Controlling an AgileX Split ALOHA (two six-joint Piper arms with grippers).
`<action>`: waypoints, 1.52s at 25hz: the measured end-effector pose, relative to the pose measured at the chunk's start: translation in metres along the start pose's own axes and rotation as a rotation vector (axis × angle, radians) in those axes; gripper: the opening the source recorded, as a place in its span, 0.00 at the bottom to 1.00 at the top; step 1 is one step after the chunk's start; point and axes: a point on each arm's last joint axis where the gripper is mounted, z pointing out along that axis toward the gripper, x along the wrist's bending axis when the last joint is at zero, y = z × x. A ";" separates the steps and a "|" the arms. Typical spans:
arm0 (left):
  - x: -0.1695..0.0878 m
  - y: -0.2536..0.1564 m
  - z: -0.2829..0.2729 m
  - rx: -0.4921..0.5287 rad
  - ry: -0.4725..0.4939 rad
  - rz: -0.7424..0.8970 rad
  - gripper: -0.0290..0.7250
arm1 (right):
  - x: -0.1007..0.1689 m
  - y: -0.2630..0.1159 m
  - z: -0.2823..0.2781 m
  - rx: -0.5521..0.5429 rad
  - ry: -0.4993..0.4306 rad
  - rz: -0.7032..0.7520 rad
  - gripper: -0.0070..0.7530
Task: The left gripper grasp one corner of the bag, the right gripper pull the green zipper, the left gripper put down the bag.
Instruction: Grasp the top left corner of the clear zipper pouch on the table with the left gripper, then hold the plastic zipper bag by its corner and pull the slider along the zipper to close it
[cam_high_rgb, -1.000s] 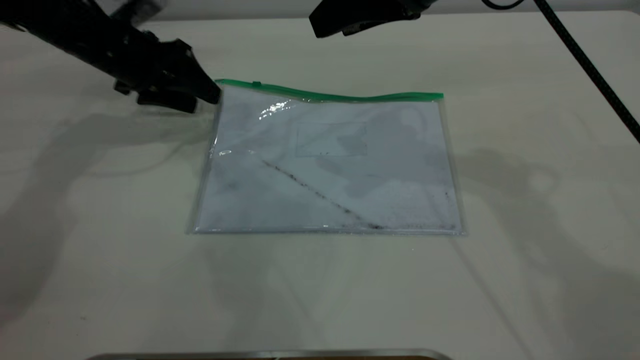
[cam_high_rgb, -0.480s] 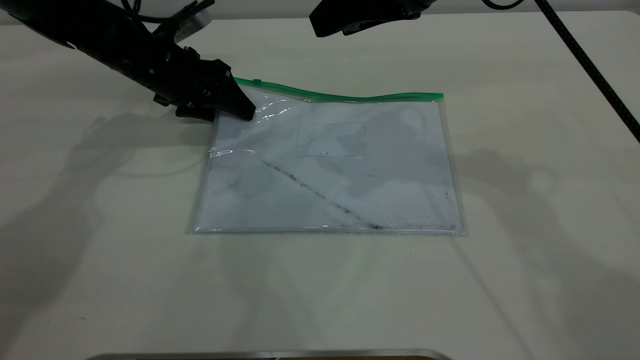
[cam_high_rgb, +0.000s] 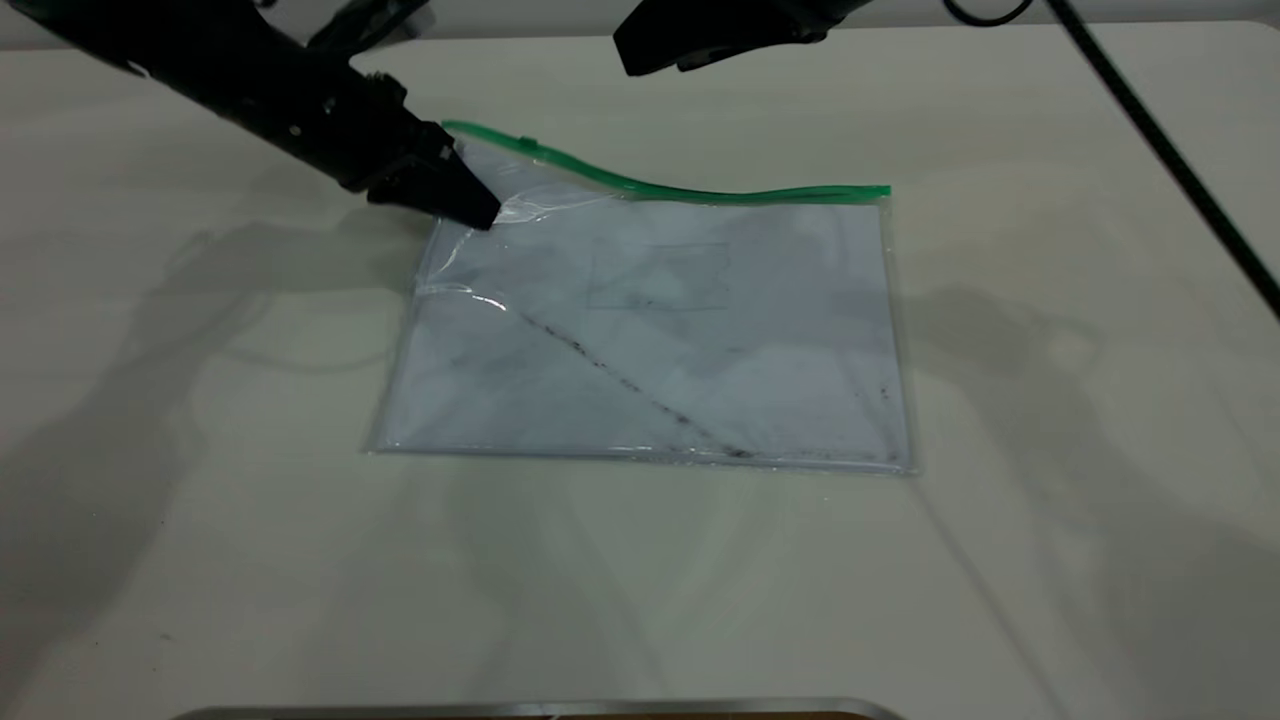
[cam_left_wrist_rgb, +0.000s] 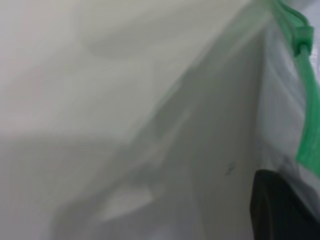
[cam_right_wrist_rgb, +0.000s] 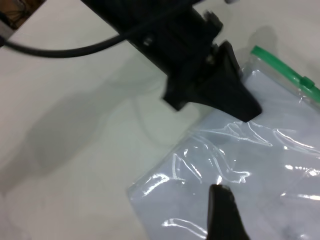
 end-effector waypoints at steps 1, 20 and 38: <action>-0.003 0.003 -0.004 0.000 -0.017 0.102 0.12 | -0.004 0.001 0.004 -0.005 -0.001 -0.007 0.66; -0.029 0.028 -0.028 -0.030 -0.092 0.593 0.16 | -0.030 0.024 0.073 -0.087 0.101 -0.205 0.65; -0.038 0.031 -0.022 -0.028 -0.106 0.704 0.16 | -0.035 0.008 0.087 -0.054 0.102 -0.217 0.53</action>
